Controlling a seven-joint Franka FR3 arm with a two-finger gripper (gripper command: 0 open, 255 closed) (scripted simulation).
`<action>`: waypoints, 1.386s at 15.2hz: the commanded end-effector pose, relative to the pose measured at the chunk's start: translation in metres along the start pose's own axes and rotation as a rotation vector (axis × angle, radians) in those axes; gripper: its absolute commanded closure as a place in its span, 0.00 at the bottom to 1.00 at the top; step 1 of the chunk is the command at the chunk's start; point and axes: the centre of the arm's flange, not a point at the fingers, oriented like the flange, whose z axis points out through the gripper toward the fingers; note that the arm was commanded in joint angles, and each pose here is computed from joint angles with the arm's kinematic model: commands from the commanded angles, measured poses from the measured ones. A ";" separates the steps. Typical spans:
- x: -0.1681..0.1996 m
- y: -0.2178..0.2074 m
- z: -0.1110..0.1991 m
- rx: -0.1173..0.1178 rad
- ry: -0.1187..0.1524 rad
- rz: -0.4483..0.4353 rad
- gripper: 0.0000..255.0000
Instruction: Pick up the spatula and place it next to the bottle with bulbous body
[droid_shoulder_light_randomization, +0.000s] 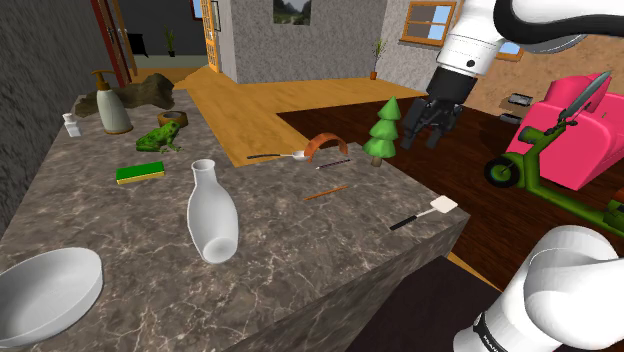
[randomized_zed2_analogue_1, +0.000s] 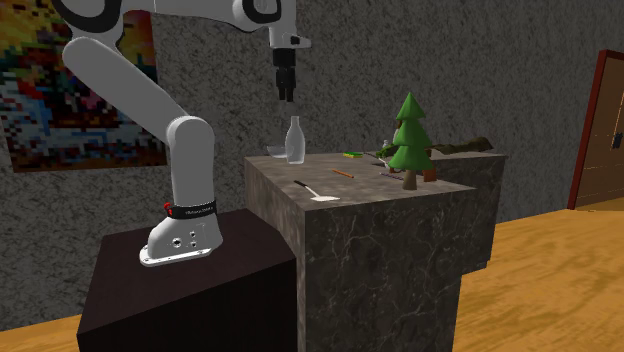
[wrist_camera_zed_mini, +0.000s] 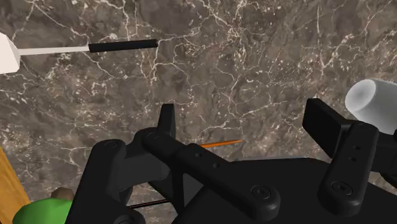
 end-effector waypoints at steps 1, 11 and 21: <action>0.000 0.000 0.000 0.000 0.000 0.000 0.00; -0.031 0.087 0.085 -0.009 -0.057 -0.661 0.00; -0.006 0.178 0.169 -0.019 -0.114 -1.321 0.00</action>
